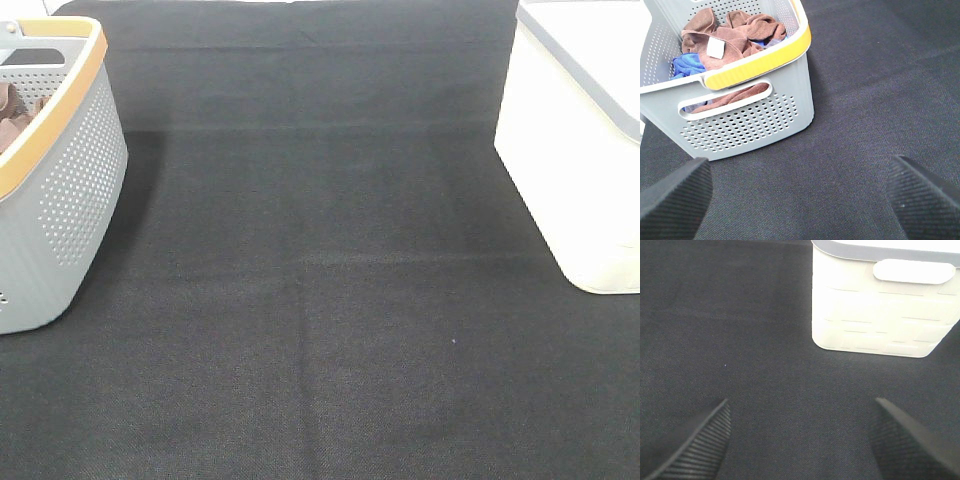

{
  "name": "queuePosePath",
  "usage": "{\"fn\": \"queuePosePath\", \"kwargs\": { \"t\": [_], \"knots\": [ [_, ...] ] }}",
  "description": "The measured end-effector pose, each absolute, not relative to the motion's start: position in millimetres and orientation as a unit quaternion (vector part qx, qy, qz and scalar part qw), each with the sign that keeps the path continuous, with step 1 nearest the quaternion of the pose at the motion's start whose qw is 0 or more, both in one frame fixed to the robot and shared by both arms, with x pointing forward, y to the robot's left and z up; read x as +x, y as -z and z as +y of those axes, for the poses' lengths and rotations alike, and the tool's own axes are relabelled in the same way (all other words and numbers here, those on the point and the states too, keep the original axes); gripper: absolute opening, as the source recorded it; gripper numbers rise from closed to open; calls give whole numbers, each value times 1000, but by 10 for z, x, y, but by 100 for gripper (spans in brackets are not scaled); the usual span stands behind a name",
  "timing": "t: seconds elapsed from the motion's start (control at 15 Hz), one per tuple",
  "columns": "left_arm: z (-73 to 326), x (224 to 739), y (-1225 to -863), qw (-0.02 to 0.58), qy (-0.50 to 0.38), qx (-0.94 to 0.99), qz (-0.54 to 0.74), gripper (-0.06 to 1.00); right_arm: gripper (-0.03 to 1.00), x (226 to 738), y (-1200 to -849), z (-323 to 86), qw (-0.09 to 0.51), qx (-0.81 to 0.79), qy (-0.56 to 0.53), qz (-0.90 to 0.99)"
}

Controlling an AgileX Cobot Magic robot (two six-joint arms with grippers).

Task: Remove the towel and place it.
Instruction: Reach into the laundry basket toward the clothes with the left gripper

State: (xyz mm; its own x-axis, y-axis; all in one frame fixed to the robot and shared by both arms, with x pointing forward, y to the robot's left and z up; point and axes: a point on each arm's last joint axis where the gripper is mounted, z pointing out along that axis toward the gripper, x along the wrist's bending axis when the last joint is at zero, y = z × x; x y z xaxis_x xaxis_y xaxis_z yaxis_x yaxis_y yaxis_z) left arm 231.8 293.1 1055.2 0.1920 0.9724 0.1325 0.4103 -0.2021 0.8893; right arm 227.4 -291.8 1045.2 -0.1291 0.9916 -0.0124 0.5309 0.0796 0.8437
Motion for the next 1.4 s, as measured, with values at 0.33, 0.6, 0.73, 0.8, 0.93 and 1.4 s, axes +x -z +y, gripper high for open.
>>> {"fn": "queuePosePath", "kwargs": {
  "t": [0.33,0.6,0.73,0.8,0.93,1.4],
  "knots": [
    [2931,2318,-10552,371,-378,677,511,90,73,2274,-10452,-2918,322,576,-358,661],
    [2931,2318,-10552,371,-378,677,511,90,73,2274,-10452,-2918,322,576,-358,661],
    [2931,2318,-10552,371,-378,677,511,90,73,2274,-10452,-2918,322,576,-358,661],
    [2931,2318,-10552,371,-378,677,511,90,73,2274,-10452,-2918,322,576,-358,661],
    [2931,2318,-10552,371,-378,677,511,90,73,2274,-10452,-2918,322,576,-358,661],
    [2931,2318,-10552,371,-378,677,511,90,73,2274,-10452,-2918,322,576,-358,661]
  ]
}}
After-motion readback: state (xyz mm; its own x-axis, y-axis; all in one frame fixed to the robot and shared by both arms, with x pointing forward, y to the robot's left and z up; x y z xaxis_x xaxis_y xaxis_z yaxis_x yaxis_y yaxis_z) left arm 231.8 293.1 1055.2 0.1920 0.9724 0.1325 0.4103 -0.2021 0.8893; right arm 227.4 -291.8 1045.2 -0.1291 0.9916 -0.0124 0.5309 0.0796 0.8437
